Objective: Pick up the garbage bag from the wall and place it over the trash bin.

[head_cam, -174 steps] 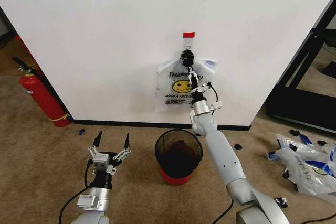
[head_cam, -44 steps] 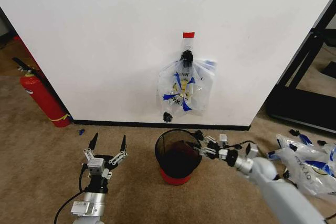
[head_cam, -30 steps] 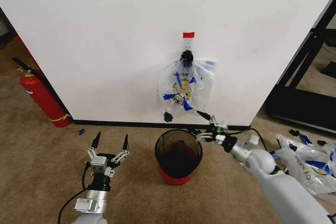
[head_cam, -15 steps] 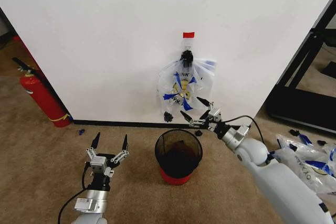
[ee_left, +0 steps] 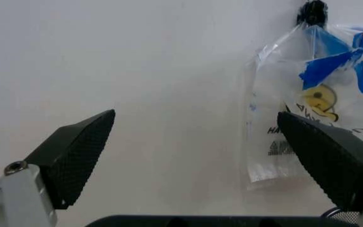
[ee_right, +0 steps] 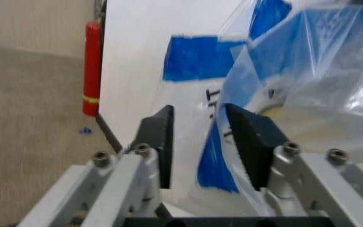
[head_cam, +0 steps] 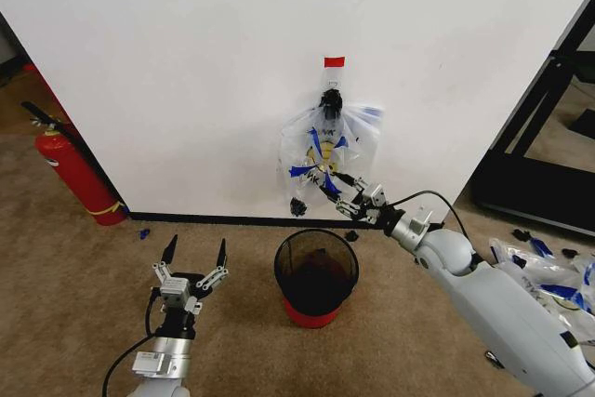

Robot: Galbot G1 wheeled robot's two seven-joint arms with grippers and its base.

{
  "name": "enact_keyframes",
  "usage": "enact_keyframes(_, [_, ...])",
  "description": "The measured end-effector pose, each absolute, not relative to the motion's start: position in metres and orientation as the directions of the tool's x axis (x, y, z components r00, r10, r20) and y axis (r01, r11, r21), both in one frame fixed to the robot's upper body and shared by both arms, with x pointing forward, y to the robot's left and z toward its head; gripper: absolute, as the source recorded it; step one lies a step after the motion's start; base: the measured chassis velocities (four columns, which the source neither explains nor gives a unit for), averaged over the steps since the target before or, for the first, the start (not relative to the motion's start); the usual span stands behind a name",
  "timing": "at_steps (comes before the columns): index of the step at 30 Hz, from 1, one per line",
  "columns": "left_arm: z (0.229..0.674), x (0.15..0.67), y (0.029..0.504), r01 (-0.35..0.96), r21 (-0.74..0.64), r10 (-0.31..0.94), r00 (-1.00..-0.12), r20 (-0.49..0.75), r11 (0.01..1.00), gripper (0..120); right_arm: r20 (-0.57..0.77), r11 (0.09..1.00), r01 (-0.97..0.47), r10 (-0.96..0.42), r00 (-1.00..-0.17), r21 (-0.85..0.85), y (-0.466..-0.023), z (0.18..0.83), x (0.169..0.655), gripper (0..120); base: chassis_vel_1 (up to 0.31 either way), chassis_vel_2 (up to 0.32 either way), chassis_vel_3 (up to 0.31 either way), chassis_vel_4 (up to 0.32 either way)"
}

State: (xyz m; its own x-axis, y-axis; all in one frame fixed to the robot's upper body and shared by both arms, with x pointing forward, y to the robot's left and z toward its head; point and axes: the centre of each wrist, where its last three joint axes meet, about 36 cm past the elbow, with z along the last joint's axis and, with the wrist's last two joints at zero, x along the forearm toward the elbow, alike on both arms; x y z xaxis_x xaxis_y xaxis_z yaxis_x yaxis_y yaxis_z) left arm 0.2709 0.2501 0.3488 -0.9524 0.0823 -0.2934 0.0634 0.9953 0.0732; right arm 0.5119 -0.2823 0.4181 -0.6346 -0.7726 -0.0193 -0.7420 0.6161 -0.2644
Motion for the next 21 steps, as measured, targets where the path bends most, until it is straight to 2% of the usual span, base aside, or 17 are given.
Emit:
enact_keyframes(4, [0.349,0.272,0.248,0.064,0.068,0.081,-0.952,-0.296,0.996,100,-0.001,0.616,-0.735,-0.767,-0.642,-0.282,-0.288,0.418,0.513,14,0.0,0.0,0.0,0.0])
enact_keyframes(6, [0.349,0.272,0.248,0.064,0.068,0.082,-0.952,-0.296,0.996,100,-0.003,0.62,-0.732,-0.764,-0.645,-0.283,-0.289,0.418,0.513,11,0.0,0.0,0.0,0.0])
enact_keyframes(8, [0.348,0.272,0.247,0.066,0.068,0.083,-0.952,-0.294,0.996,100,-0.006,0.63,-0.723,-0.755,-0.655,-0.283,-0.291,0.418,0.512,0,0.0,0.0,0.0,0.0])
enact_keyframes(14, [0.348,0.273,0.247,0.068,0.07,0.086,-0.951,-0.296,0.995,100,-0.031,0.646,-0.714,-0.747,-0.664,-0.269,-0.299,0.42,0.508,0,0.0,0.0,0.0,0.0])
enact_keyframes(21, [0.362,0.288,0.251,0.107,0.062,0.122,-0.927,-0.354,0.992,100,-0.145,0.667,-0.739,-0.744,-0.652,-0.097,-0.309,0.419,0.494,0,0.0,0.0,0.0,0.0])
